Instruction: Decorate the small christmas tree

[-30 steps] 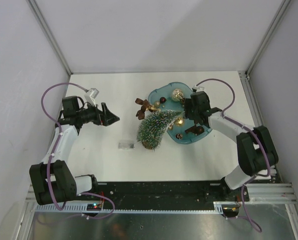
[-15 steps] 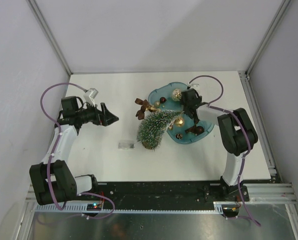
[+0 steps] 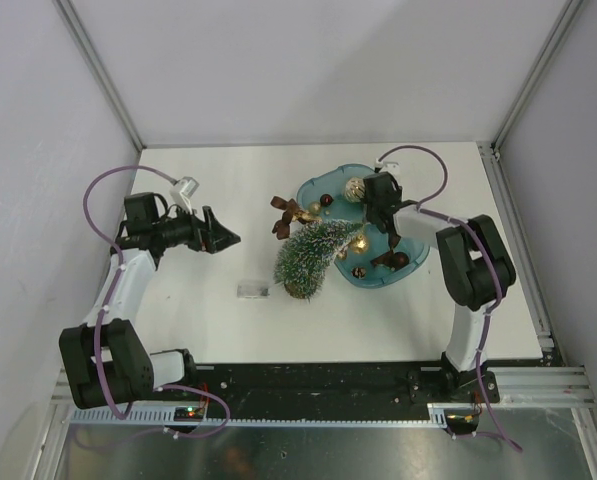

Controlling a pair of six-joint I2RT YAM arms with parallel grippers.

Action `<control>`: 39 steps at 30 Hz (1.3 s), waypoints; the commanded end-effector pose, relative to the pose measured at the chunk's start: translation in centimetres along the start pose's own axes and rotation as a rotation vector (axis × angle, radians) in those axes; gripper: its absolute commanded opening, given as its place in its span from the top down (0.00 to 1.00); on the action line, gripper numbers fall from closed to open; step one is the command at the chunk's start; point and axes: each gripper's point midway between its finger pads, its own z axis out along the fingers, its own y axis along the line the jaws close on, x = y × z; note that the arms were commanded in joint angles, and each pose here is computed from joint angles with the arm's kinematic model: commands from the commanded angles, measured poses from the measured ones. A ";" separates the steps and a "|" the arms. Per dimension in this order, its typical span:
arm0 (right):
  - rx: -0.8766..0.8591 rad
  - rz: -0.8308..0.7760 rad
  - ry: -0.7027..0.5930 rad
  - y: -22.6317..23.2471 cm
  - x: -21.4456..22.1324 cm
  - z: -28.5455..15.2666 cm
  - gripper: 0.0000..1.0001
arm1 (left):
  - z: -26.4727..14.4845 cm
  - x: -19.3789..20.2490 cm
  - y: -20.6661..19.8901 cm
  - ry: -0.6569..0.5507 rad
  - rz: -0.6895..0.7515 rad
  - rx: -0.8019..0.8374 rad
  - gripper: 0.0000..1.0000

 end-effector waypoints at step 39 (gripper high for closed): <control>-0.734 0.261 -0.294 -2.1 2.0 -35.8 0.71 | 3.1 3.4 -11.5 0.111 0.116 0.465 0.01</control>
